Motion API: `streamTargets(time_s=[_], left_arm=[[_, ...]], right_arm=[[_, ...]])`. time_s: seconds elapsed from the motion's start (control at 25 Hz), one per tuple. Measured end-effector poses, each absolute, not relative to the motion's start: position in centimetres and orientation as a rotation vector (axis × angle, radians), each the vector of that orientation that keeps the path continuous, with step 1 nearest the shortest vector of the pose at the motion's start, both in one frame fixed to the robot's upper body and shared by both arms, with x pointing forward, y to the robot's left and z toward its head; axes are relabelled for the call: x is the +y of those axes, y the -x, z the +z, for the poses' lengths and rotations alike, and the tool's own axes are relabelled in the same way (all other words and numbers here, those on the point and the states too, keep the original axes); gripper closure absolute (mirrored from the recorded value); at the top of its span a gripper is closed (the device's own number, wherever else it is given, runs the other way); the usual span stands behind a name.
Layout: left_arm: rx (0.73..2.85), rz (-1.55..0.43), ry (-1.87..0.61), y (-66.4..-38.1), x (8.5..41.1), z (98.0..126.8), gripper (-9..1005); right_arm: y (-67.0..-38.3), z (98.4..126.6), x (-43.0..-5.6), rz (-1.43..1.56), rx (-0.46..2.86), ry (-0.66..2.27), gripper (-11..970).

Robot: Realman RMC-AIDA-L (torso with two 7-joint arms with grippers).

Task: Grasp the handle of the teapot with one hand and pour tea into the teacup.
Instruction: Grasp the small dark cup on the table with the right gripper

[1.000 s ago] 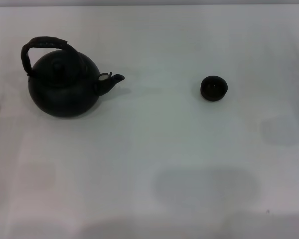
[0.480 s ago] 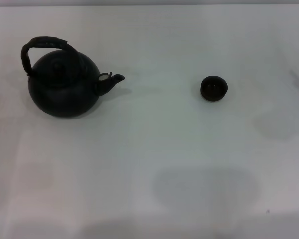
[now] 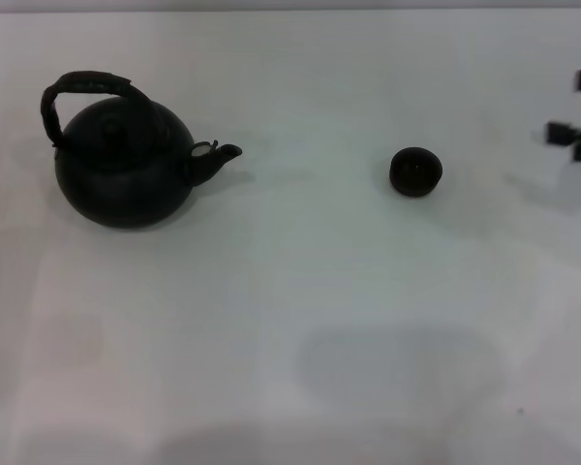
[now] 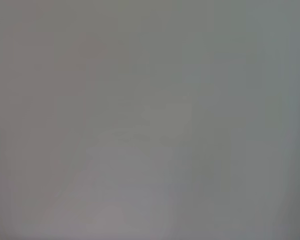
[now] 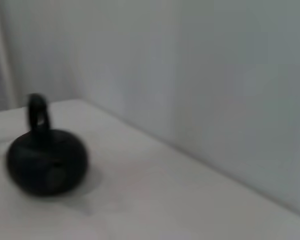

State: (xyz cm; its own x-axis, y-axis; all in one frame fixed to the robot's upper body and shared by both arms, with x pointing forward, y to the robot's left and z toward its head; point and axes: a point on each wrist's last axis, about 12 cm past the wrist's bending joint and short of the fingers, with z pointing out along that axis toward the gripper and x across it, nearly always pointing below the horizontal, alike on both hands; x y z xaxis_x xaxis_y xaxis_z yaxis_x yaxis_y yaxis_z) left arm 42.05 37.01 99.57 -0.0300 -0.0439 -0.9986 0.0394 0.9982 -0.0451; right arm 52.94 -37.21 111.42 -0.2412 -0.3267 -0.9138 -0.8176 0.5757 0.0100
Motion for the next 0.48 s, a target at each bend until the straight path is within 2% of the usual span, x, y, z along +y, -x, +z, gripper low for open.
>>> streamTargets(time_s=[0.28, 0.48], left_arm=[[1.595, -0.079, 0.006, -42.2, 36.7, 99.6, 146], [1.591, -0.089, 0.007, -42.4, 36.5, 99.6, 146]], right_arm=[[-55.1, 110.8, -32.2, 0.678, 1.901, 1.183, 112], [-55.9, 110.1, -30.3, 0.618, 1.923, 1.291, 112]])
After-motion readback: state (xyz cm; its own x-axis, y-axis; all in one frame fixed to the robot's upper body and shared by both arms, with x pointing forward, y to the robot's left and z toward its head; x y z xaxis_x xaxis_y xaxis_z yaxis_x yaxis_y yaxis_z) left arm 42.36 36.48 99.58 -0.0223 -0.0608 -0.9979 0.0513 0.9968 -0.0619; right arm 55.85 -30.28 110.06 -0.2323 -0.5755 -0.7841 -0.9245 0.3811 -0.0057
